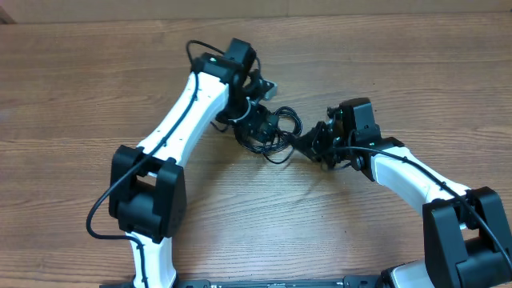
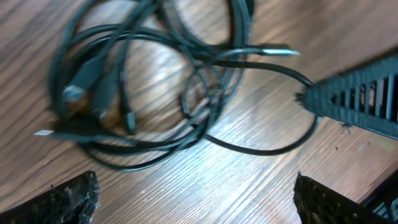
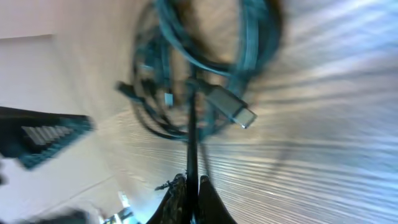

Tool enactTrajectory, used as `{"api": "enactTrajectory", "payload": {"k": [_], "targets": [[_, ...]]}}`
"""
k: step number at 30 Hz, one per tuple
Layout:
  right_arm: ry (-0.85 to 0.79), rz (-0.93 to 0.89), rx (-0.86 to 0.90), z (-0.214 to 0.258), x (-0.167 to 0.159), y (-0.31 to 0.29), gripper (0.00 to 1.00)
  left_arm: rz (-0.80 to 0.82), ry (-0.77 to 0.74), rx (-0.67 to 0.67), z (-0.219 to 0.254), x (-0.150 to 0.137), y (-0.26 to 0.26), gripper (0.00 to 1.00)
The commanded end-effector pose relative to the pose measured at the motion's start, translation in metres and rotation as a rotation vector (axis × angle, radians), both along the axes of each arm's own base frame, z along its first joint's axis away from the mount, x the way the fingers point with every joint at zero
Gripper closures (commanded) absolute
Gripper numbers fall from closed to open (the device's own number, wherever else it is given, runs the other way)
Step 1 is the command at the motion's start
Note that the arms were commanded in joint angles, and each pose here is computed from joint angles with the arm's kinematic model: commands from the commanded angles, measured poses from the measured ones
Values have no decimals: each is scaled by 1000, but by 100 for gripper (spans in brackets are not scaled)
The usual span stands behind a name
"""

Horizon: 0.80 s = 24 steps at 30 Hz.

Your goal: Untangle cables

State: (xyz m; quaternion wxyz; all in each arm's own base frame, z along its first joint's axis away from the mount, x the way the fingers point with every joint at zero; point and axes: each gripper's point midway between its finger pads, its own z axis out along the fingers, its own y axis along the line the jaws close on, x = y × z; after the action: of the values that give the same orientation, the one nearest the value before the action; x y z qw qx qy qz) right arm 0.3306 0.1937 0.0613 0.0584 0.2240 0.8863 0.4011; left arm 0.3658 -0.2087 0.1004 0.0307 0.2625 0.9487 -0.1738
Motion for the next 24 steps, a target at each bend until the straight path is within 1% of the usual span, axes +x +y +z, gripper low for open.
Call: {"api": "enactTrajectory", "payload": {"k": [1, 7, 11, 13, 14, 15, 17, 20, 22, 24], "targets": [[-40, 33, -62, -2, 0, -4, 96, 77, -20, -11, 14, 7, 12, 0], [21, 32, -203, -23, -14, -25, 96, 89, -19, -11, 14, 9, 15, 0], [83, -2, -318, -38, -25, -45, 93, 89, -17, -10, 14, 8, 15, 0], [100, -7, -341, -41, -28, -49, 79, 89, -18, -10, 13, 9, 15, 1], [102, -7, -342, -41, -29, -49, 68, 89, -19, -9, 13, 9, 16, 0], [103, -6, -340, -41, -29, -49, 54, 89, -21, -5, 12, 9, 16, 1], [104, -3, -332, -40, -29, -48, 32, 90, -22, -4, 10, 9, 16, 0], [113, 24, -274, -36, -33, -38, 7, 94, -18, -4, 9, 9, 17, 0], [121, 47, -223, -32, -36, -30, 0, 97, -19, -4, 9, 9, 16, 0], [129, 64, -186, -29, -39, -24, 0, 105, -19, -6, 9, 10, 16, 1]]}}
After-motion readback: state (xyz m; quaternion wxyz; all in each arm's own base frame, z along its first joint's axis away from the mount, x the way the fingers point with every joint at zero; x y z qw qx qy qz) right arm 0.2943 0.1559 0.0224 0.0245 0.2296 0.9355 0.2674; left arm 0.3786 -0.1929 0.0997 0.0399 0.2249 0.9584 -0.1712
